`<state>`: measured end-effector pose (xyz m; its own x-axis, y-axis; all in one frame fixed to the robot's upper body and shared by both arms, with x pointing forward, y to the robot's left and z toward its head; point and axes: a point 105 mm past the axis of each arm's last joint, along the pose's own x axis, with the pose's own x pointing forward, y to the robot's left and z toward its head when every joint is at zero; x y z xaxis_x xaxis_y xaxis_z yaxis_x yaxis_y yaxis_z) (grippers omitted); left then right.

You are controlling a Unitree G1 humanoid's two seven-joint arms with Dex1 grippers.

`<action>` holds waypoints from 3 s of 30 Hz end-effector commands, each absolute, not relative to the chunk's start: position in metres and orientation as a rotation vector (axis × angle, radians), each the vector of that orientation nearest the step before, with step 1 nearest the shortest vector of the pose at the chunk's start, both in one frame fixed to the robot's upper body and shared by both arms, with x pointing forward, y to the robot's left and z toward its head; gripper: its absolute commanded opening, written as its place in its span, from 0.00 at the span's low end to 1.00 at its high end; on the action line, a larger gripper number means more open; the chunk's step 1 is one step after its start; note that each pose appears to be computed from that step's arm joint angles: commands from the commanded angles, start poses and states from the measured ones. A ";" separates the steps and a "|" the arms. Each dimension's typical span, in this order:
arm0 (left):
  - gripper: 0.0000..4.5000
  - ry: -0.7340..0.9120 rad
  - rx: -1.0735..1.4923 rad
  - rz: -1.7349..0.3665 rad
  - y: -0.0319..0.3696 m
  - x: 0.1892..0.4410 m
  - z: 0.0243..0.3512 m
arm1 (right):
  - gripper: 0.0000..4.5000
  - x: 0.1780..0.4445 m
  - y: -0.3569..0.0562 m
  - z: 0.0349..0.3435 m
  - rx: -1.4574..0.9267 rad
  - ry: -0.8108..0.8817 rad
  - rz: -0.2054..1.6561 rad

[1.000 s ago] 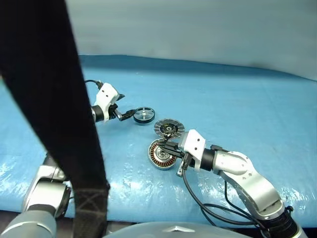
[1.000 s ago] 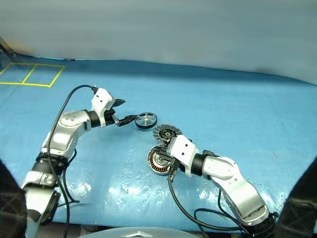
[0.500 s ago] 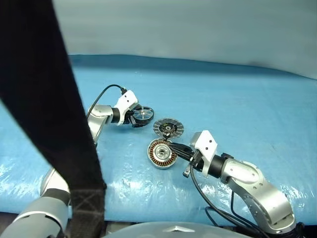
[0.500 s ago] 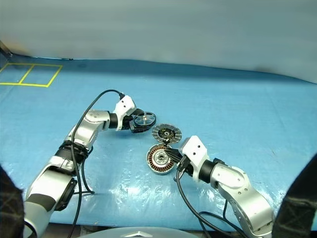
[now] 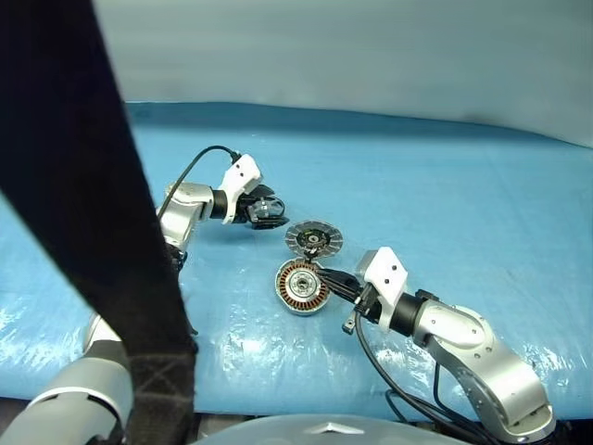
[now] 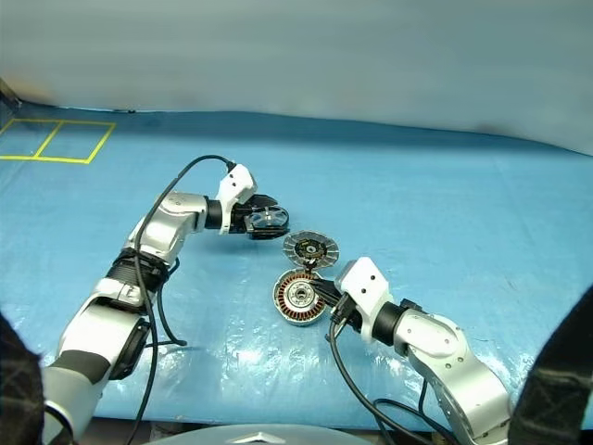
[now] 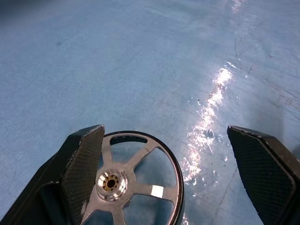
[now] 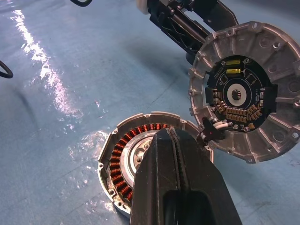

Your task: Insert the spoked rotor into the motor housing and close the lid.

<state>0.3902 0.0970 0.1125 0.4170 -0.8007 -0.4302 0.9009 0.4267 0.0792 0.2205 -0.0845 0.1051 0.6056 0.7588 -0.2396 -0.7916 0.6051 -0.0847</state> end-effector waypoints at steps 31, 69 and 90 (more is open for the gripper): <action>1.00 0.585 1.068 -1.121 0.108 0.423 0.130 | 0.01 0.200 -0.067 0.108 -0.291 0.116 0.966; 0.08 0.158 1.073 -1.273 0.119 0.371 0.136 | 0.00 0.211 -0.063 0.110 -0.319 0.097 0.996; 0.37 0.161 1.015 -1.158 0.144 0.363 0.159 | 0.00 0.218 -0.055 0.108 -0.312 0.087 1.051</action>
